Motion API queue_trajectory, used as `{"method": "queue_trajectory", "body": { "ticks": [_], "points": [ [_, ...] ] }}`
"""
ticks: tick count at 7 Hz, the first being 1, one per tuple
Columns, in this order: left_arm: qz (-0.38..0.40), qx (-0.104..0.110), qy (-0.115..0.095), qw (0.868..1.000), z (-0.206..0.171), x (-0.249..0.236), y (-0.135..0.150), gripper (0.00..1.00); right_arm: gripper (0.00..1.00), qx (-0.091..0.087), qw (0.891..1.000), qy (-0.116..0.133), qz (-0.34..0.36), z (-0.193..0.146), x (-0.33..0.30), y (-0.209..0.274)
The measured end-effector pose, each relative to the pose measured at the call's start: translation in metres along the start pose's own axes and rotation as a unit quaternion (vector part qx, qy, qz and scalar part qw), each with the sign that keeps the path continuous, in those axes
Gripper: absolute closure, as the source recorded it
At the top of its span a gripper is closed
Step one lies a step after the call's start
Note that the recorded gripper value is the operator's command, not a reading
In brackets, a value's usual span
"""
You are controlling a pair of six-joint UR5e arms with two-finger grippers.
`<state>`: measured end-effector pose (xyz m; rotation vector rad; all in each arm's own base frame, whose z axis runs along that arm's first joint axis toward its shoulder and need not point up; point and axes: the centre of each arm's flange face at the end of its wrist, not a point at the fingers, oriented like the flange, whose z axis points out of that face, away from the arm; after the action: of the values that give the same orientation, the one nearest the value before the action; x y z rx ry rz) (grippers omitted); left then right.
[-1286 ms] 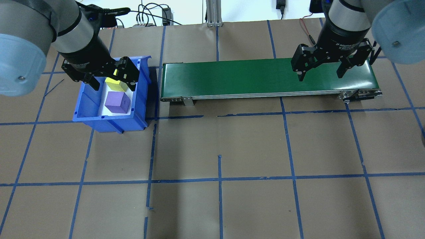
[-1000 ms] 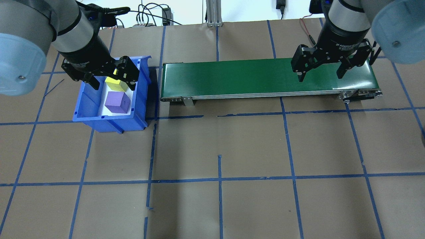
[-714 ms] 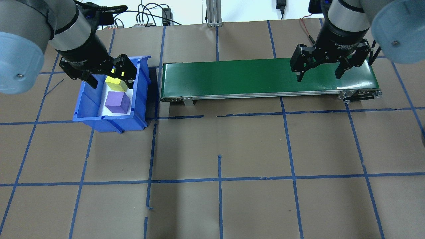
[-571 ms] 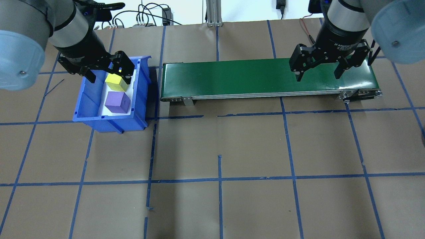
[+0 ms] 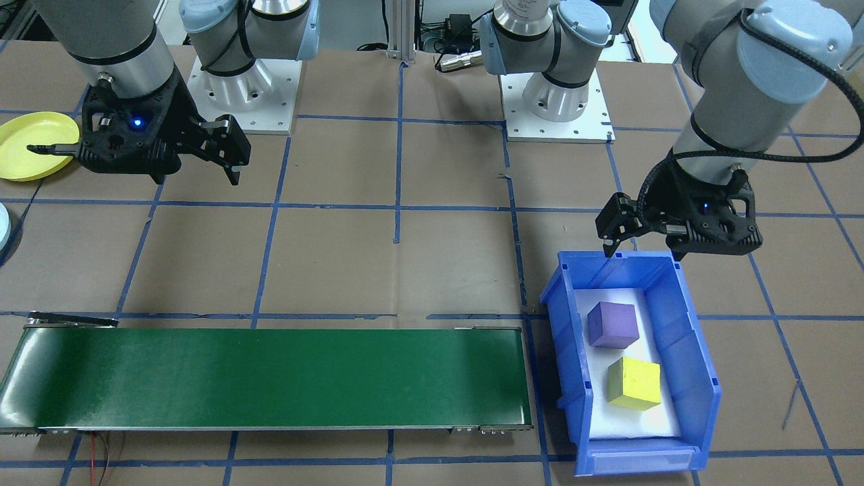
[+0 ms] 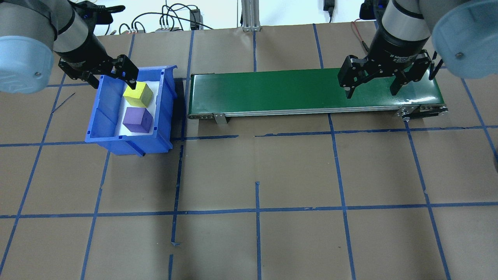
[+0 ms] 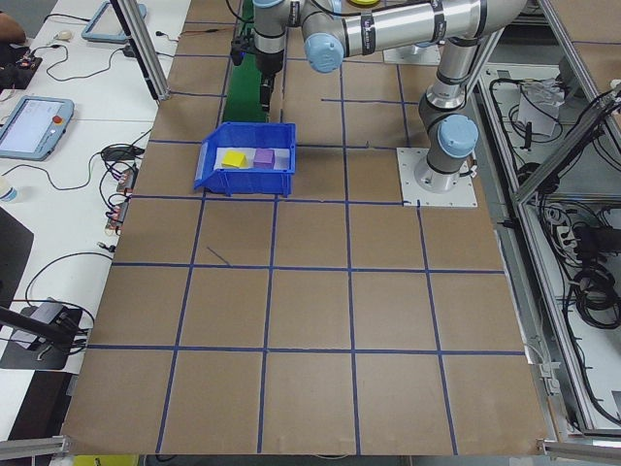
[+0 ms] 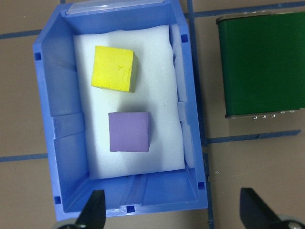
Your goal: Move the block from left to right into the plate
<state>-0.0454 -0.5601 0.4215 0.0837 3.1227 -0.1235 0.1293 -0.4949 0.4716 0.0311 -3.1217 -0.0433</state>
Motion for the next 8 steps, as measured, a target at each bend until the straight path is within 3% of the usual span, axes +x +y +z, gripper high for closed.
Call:
{"method": "queue_trajectory", "body": {
  "ticks": [1, 4, 6, 8],
  "points": [
    [-0.008, -0.010, 0.001, 1.000, 0.022, -0.011, -0.011, 0.00, 0.00, -0.001, 1.000, 0.000, 0.001, 0.001, 0.000, 0.000],
    [0.001, -0.010, -0.003, 1.000, 0.099, -0.039, -0.048, 0.00, 0.00, 0.000, 1.000, 0.000, 0.001, 0.002, 0.000, 0.000],
    [0.001, -0.036, 0.004, 0.999, 0.139, -0.049, -0.053, 0.00, 0.00, 0.011, 1.000, 0.001, 0.001, 0.001, 0.000, -0.002],
    [-0.003, -0.072, 0.013, 0.997, 0.175, -0.047, -0.039, 0.00, 0.00, 0.011, 1.000, 0.002, 0.002, 0.006, -0.001, -0.002]
  ]
}}
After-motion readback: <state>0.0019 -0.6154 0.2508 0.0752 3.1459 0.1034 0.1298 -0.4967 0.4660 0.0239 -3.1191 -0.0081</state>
